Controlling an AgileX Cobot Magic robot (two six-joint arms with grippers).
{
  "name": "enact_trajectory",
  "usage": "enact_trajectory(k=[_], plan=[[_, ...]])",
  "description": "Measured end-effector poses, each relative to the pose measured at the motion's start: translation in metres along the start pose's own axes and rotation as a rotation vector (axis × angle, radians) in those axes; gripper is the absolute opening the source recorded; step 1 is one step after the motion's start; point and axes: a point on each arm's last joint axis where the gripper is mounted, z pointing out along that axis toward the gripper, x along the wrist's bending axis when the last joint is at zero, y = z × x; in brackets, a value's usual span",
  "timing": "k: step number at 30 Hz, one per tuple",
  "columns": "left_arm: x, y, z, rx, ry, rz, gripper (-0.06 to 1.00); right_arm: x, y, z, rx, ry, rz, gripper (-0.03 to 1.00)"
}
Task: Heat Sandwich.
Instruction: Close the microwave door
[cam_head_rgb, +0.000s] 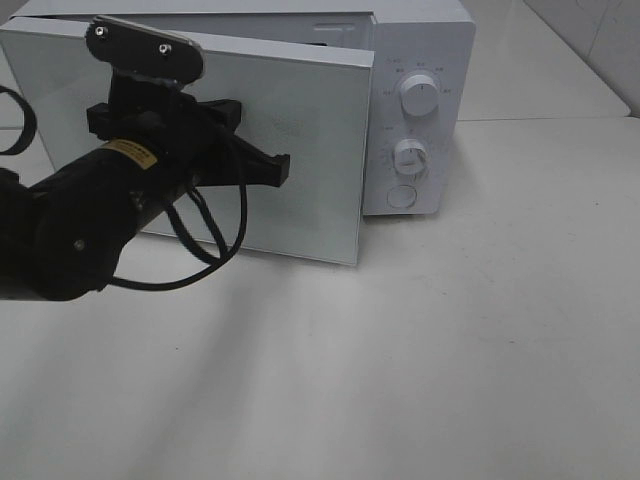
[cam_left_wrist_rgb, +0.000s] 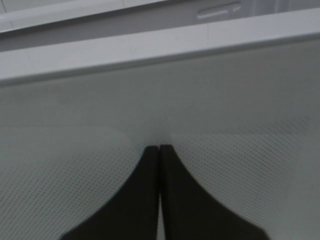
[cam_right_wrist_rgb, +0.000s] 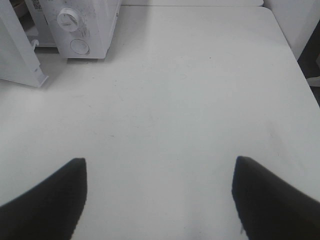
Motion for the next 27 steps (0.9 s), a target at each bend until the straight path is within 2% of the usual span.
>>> enact_trajectory(k=[8,15,22,27], plan=[[-0.007,0.012,0.027,0.002,0.043,-0.011,0.0,0.0,0.0,0.0,0.0,0.0,0.0,0.77],[-0.012,0.015,0.041,-0.015,0.049,-0.025,0.0,0.0,0.0,0.0,0.0,0.0,0.0,0.77],[-0.024,0.013,0.054,0.04,0.039,-0.007,0.0,0.0,0.0,0.0,0.0,0.0,0.0,0.77],[-0.025,0.016,0.064,0.062,0.04,-0.023,0.0,0.0,0.0,0.0,0.0,0.0,0.0,0.77]])
